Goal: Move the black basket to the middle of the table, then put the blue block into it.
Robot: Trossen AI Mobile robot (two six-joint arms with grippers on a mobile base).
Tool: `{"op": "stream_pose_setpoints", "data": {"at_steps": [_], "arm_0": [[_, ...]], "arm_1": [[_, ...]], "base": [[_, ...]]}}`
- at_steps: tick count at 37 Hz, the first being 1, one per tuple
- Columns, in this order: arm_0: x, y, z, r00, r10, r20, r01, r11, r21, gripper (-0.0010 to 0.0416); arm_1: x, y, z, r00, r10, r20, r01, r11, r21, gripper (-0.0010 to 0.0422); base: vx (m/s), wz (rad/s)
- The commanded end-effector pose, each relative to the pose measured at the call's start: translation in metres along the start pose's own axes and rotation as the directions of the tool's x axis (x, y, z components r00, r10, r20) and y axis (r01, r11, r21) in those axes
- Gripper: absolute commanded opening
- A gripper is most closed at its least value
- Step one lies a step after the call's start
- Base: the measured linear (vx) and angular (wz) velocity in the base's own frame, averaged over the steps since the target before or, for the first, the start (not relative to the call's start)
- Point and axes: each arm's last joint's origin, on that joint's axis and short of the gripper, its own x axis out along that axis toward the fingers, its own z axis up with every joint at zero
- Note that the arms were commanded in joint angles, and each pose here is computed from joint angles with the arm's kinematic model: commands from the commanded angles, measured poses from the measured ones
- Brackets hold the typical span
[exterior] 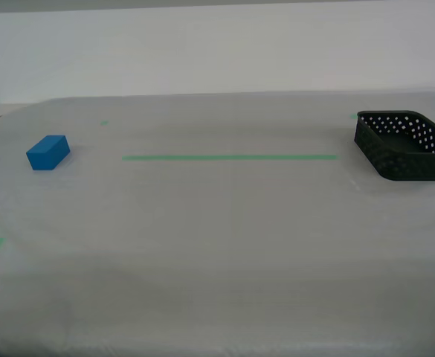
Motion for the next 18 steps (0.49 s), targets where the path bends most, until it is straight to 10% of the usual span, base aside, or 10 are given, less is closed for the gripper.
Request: {"op": "stream_pose_setpoints", "data": {"at_steps": [1, 18], "arm_0": [[0.0000, 0.0001, -0.0032, 0.999, 0.002, -0.036, -0.002, 1.000, -0.003, 0.0000], [0.0000, 0.0001, -0.0032, 0.999, 0.002, -0.036, -0.002, 1.000, -0.003, 0.0000]], "arm_1": [[0.0000, -0.0001, 0.0008, 1.000, 0.000, 0.006, 0.000, 1.000, 0.001, 0.0000], [0.0000, 0.0000, 0.0008, 1.000, 0.001, 0.006, -0.001, 1.000, 0.001, 0.0000]], "base": [[0.000, 0.000], [0.000, 0.000]]}}
